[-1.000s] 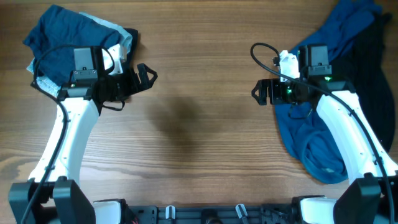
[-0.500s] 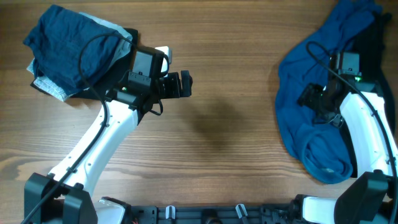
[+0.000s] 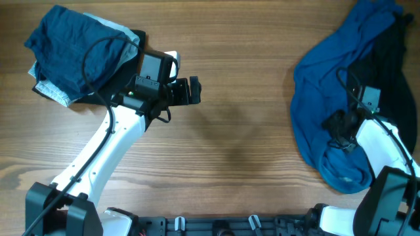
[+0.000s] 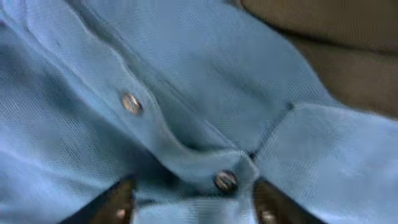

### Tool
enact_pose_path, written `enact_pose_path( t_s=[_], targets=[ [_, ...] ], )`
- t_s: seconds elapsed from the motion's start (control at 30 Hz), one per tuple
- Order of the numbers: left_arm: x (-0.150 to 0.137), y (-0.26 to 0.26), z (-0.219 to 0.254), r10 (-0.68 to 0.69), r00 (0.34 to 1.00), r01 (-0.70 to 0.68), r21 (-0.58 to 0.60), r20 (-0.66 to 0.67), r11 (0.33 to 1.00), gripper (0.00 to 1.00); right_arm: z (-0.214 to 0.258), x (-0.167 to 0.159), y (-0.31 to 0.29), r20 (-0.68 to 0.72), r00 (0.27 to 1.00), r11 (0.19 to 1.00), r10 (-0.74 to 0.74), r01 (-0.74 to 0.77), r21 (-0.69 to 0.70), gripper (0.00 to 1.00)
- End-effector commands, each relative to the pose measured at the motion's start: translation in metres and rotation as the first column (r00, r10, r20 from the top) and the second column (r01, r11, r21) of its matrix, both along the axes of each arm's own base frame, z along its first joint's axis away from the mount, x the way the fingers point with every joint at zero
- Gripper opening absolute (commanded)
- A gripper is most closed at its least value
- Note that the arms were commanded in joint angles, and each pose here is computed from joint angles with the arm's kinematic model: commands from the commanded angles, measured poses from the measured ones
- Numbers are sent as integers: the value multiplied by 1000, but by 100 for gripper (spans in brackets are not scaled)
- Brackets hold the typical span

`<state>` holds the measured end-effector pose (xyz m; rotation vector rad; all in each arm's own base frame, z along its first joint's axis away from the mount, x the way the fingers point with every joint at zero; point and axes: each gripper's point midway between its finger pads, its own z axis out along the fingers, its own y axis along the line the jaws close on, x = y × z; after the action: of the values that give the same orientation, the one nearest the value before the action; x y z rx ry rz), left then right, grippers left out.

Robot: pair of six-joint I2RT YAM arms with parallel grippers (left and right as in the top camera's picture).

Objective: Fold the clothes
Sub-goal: 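Reach the right gripper to the teal shirt pile and grasp it, then pull the teal shirt left toward the table center with the right gripper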

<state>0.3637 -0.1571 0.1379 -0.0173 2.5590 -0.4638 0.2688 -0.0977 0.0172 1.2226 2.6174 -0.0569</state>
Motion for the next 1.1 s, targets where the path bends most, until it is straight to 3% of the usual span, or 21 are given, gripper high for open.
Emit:
enact_pose_path(
  t_s=[0.0, 0.07, 0.1, 0.2, 0.3, 0.33, 0.37, 0.43, 0.57, 0.7, 0.93, 1.07],
  targets=[
    [5, -2, 7, 11, 1000, -11, -5, 15, 1000, 100, -7, 2, 2, 31, 1000, 1000, -3, 3, 12, 38],
    [5, -2, 7, 11, 1000, -11, -5, 15, 1000, 100, -6, 6, 1, 47, 999, 1000, -1, 1, 8, 8],
    [5, -2, 7, 11, 1000, -11, -5, 15, 1000, 99, -4, 9, 3, 57, 998, 1000, 18, -19, 18, 4],
    [5, -2, 7, 11, 1000, -11, -6, 17, 1000, 93, 25, 31, 21, 149, 973, 979, 177, -189, 74, 4],
    [6, -2, 8, 11, 1000, -11, -8, 20, 1000, 79, 90, 58, 55, 333, 869, 903, 366, -418, 100, 4],
    [8, -3, 10, 11, 999, -11, -12, 32, 1000, 70, 117, 65, 72, 394, 808, 864, 437, -500, 68, 4],
    [9, -4, 12, 11, 999, -11, -16, 41, 1000, 67, 135, 68, 85, 426, 761, 832, 489, -553, 32, 4],
    [12, -5, 25, 12, 997, -10, -31, 82, 999, 66, 171, 74, 126, 486, 632, 745, 603, -664, -61, 4],
    [15, -6, 47, 15, 988, -6, -59, 152, 998, 66, 193, 78, 196, 545, 446, 600, 710, -788, -138, 4],
    [13, -3, 68, 21, 978, -6, -76, 207, 997, 68, 227, 81, 260, 657, 319, 541, 682, -825, -161, 4],
    [8, 20, 91, 72, 966, -51, -92, 248, 994, 72, 293, 99, 305, 839, 217, 622, 500, -763, -174, 4],
    [8, 22, 89, 79, 967, -61, -81, 241, 995, 72, 347, 103, 306, 879, 111, 630, 463, -739, -238, 4]
  ],
)
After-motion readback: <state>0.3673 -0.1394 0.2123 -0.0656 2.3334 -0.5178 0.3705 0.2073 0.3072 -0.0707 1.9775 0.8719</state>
